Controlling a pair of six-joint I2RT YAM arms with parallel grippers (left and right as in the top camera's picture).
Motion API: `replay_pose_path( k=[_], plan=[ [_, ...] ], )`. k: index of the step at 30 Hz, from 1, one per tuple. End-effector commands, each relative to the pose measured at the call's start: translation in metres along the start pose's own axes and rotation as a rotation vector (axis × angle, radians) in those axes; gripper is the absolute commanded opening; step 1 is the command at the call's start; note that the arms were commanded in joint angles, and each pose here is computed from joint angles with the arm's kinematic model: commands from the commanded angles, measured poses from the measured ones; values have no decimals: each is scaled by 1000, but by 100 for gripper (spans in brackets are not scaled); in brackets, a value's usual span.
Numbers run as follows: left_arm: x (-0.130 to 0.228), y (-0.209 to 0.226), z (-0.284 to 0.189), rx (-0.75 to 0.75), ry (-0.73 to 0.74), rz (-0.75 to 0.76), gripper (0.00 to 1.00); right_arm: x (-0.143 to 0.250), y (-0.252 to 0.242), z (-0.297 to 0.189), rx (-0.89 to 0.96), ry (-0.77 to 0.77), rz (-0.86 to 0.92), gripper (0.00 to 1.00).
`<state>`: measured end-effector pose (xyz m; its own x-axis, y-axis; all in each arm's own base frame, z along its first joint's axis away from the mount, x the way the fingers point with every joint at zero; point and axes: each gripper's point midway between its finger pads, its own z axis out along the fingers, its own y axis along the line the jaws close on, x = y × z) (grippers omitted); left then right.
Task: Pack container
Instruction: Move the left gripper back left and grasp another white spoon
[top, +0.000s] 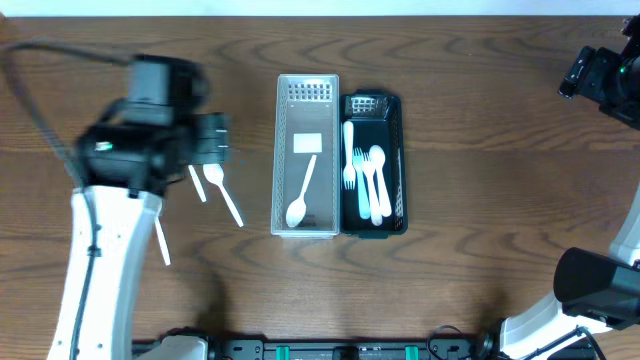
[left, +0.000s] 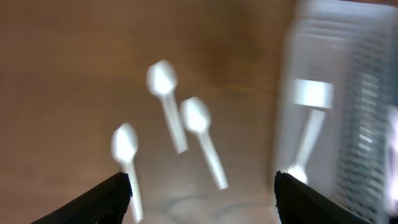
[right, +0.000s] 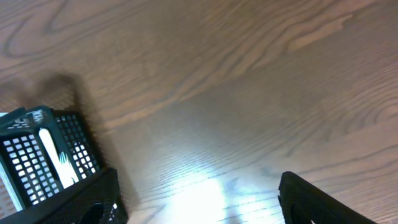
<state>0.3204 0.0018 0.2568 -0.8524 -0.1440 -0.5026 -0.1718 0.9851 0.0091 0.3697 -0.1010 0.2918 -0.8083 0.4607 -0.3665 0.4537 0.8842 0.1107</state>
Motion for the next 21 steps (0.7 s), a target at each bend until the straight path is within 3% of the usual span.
replay_pose_path(
  k=[1,11,21],
  plan=[
    [8,43,21,-85,75,-180,77,1,3,-2,-5,-5,-23,87],
    [35,109,87,-94,300,-419,77,3,2,-2,-2,5,-60,87],
    [58,124,129,-54,448,-558,77,3,2,-2,-2,5,-75,88]
  ],
)
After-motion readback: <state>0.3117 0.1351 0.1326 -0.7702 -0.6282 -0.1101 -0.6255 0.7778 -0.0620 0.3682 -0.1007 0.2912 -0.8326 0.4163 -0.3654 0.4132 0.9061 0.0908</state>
